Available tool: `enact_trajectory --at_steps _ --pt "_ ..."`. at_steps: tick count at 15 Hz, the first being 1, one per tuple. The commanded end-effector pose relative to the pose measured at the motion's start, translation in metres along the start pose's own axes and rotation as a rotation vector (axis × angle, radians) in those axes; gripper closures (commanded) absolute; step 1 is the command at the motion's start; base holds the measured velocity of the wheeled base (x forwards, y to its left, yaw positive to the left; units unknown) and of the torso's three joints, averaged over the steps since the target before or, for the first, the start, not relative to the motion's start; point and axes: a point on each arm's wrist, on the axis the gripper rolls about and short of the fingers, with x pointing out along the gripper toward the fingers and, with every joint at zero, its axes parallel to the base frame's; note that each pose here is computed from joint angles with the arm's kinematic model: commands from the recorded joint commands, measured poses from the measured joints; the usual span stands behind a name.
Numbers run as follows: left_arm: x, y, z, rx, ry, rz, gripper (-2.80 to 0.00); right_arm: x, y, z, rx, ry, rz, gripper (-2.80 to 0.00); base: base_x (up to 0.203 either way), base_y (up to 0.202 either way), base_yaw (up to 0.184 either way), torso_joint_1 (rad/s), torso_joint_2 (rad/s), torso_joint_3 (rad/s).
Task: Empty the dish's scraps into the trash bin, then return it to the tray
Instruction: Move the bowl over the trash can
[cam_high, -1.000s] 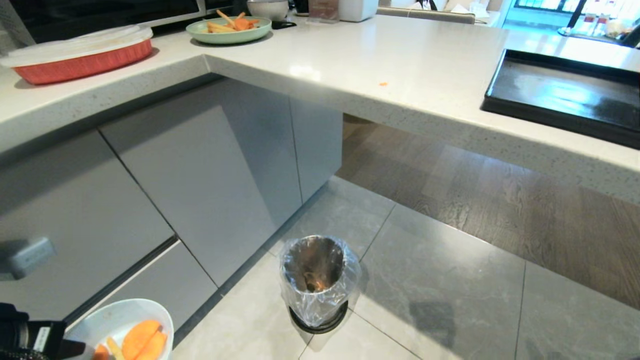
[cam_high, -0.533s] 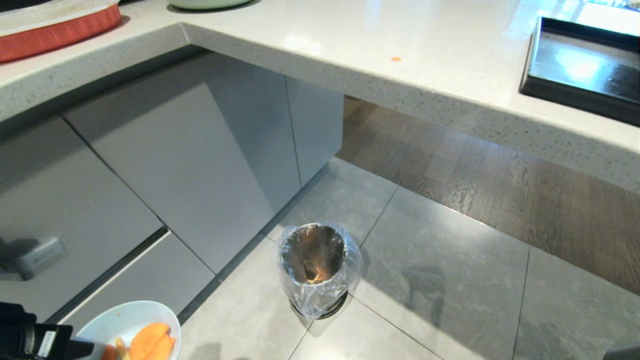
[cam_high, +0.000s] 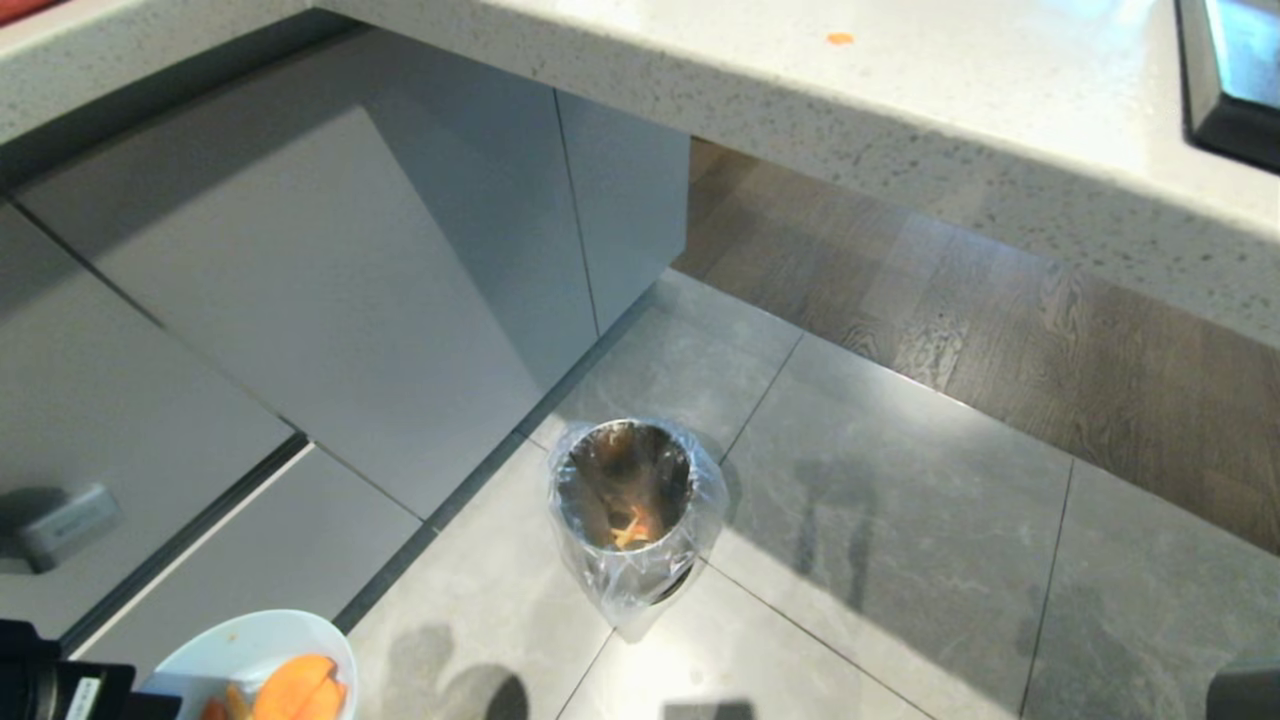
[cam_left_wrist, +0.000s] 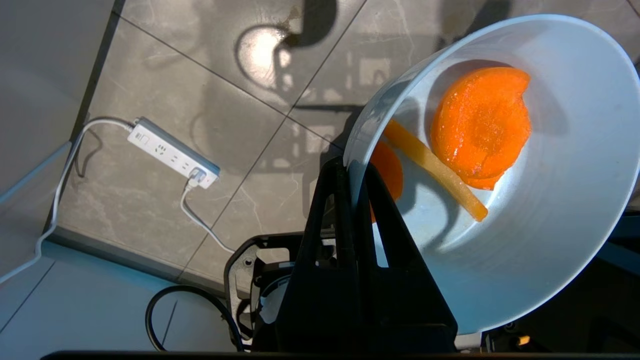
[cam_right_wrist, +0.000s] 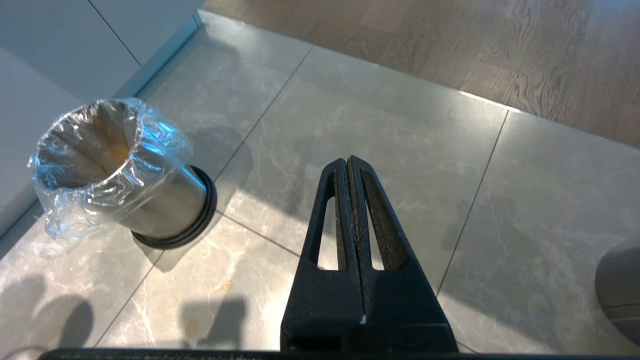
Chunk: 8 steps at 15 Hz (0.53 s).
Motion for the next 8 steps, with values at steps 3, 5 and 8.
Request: enact_trajectory --at_steps 3,5,8 --pt "-0.0014 0.0001 -0.0014 -0.003 -0.001 0.0 0.0 0.0 0.0 0.0001 0.001 -0.001 0.0 0.0 0.0 0.0 0.0 0.008 0.0 -0.198" --pt "-0.0017 0.0002 -0.0016 -0.003 -0.003 0.001 0.0 0.0 0.0 0.0 0.001 -0.001 0.0 0.0 0.0 0.0 0.0 0.004 0.0 -0.195" --pt "-0.0022 0.0002 -0.002 -0.001 -0.006 0.001 0.0 0.0 0.0 0.0 0.001 -0.001 -0.001 0.0 0.0 0.0 0.0 0.006 0.0 -0.197"
